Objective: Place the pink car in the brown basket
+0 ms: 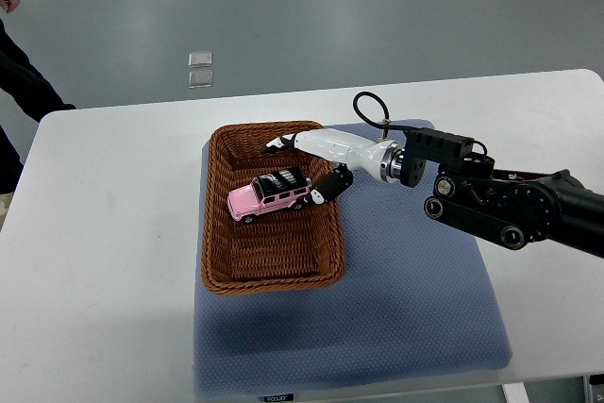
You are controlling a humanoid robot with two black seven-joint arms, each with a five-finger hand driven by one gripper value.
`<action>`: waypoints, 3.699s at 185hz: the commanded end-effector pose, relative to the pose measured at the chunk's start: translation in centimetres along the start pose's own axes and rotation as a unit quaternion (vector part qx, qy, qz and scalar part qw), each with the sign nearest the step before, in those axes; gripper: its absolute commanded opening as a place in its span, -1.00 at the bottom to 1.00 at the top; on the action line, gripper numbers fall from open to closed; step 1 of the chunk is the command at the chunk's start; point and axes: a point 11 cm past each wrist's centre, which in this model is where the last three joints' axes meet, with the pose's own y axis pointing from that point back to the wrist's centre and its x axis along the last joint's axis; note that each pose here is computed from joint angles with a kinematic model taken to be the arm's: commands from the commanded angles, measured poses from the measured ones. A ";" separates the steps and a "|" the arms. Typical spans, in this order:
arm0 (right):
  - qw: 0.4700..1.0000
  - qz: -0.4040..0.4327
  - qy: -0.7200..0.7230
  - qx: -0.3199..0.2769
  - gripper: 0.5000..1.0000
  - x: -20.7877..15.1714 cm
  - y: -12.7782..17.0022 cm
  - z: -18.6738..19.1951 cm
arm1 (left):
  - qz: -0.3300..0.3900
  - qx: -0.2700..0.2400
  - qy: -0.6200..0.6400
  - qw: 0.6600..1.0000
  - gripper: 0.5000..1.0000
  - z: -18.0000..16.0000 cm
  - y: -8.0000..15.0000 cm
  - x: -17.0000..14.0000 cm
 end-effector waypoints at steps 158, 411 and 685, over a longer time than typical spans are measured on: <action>0.778 0.371 -0.491 -0.127 0.64 8.3 9.4 12.8 | 0.002 0.000 -0.001 1.000 1.00 0.0 0.0 0.2; 0.714 0.377 -0.570 -0.150 0.66 4.1 10.5 15.1 | 0.002 -0.001 -0.001 1.000 1.00 0.2 0.0 0.1; 0.711 0.387 -0.570 -0.142 0.66 5.2 11.0 15.1 | -0.003 0.000 -0.001 1.000 1.00 0.0 0.0 -0.2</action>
